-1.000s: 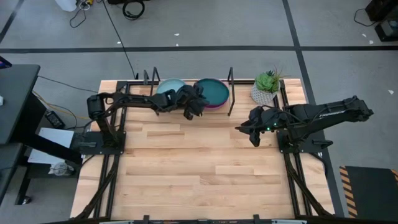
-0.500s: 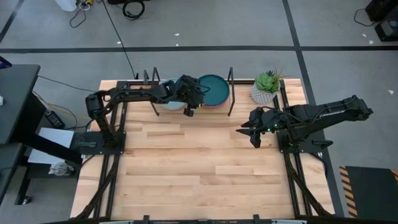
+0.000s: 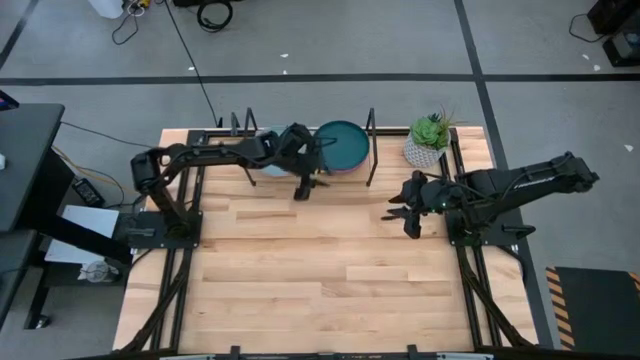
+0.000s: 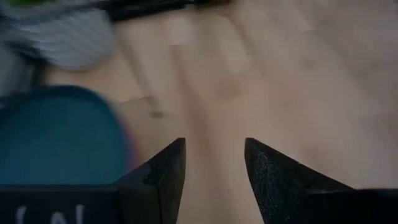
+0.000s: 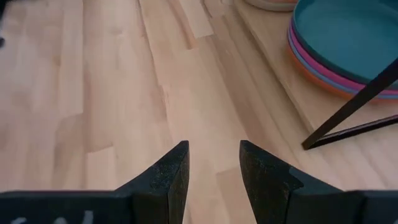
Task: Place and stack plates onto a shelf
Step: Return to Home Position
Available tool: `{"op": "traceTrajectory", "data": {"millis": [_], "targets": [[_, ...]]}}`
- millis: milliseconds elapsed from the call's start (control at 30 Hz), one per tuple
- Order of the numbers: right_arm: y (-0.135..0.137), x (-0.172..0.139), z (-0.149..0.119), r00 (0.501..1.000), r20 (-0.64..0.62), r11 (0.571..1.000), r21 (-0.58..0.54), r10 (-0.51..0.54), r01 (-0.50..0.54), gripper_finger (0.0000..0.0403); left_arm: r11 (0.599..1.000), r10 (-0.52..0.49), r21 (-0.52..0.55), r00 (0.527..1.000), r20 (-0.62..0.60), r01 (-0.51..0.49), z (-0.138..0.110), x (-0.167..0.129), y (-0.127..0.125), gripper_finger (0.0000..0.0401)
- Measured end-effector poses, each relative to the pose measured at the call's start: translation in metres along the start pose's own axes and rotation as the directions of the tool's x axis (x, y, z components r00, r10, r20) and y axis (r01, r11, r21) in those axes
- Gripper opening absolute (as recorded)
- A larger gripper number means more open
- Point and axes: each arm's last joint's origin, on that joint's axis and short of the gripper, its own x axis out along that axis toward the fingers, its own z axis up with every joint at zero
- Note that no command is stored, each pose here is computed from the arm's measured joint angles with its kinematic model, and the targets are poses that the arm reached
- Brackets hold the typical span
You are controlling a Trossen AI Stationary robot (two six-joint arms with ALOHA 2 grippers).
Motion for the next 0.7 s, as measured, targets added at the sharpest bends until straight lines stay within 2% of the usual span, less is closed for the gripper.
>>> {"op": "traceTrajectory", "data": {"millis": [133,267,500,700], "targets": [[0.003,0.003,-0.012,0.999,0.043,0.998,-0.068,0.007,-0.004,0.0147,0.99,-0.133,-0.04,0.991,-0.029,0.132,0.007,-0.006,-0.025,0.0168],[0.003,0.011,-0.024,0.982,0.171,0.992,-0.115,0.078,-0.059,0.0142,0.983,-0.177,-0.056,0.984,0.001,0.177,0.003,-0.015,-0.052,0.0152],[-0.006,0.014,-0.041,0.946,0.298,0.987,-0.136,0.128,-0.091,0.0139,0.984,-0.117,-0.128,0.99,0.073,0.125,-0.013,-0.044,-0.091,0.0131],[-0.013,0.008,-0.05,0.887,0.432,0.982,-0.163,0.161,-0.099,0.0139,0.984,-0.073,-0.143,0.973,0.22,0.106,-0.024,-0.073,-0.116,0.0128]]}}
